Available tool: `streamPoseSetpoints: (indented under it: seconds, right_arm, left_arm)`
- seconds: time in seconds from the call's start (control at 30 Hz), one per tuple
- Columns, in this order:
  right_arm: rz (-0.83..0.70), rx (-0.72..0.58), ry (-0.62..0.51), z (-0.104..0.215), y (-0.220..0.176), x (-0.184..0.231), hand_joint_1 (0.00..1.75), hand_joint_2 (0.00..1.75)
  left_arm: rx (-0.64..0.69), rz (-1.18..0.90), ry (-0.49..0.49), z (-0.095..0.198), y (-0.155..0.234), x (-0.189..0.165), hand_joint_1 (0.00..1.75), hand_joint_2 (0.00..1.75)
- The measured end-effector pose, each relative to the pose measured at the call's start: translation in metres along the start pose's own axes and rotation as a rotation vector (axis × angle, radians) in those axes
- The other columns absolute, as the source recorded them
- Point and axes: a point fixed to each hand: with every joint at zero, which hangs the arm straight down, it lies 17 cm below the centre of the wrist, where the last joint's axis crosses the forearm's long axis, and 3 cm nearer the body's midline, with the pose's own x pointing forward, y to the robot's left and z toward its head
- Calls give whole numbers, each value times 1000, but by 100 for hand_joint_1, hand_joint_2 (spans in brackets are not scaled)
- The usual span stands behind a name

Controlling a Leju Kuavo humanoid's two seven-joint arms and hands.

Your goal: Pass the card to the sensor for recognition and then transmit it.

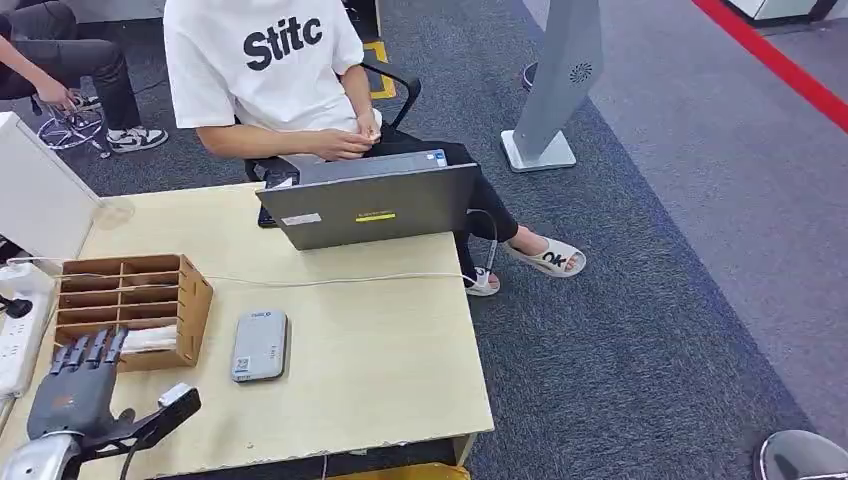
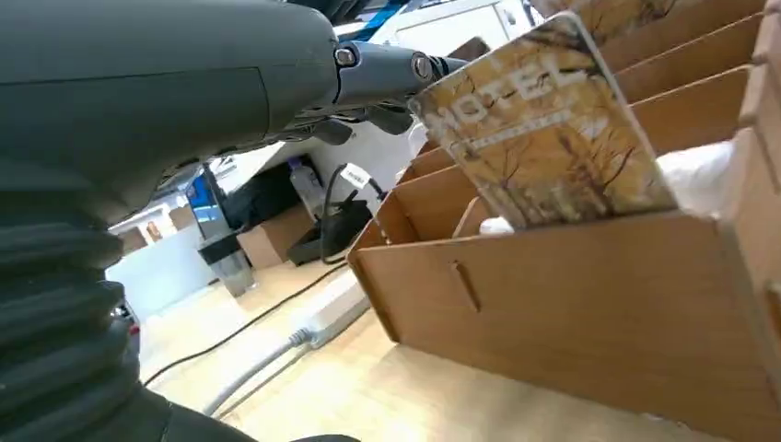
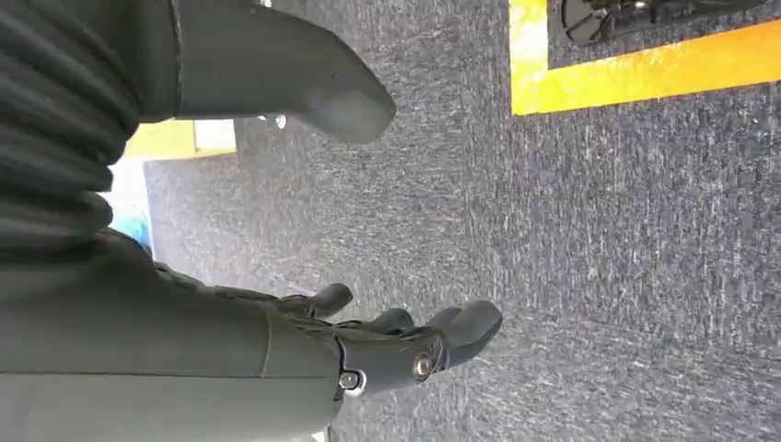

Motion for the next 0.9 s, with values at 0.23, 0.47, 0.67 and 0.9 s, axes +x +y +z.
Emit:
streamPoseSetpoints:
  seconds: [0.23, 0.47, 0.67, 0.9]
  right_arm:
    - [20, -20, -8, 0, -2, 0, 0, 175]
    - [23, -24, -8, 1, -1, 0, 0, 175]
    - [31, -22, -11, 2, 1, 1, 0, 175]
    - [37, -22, -13, 2, 1, 1, 0, 175]
  left_arm:
    - [50, 24, 9, -1, 4, -13, 0, 175]
    - [113, 29, 13, -4, 18, -17, 0, 175]
    - [148, 26, 14, -8, 28, -17, 0, 175]
    - [162, 20, 14, -10, 33, -17, 0, 175]
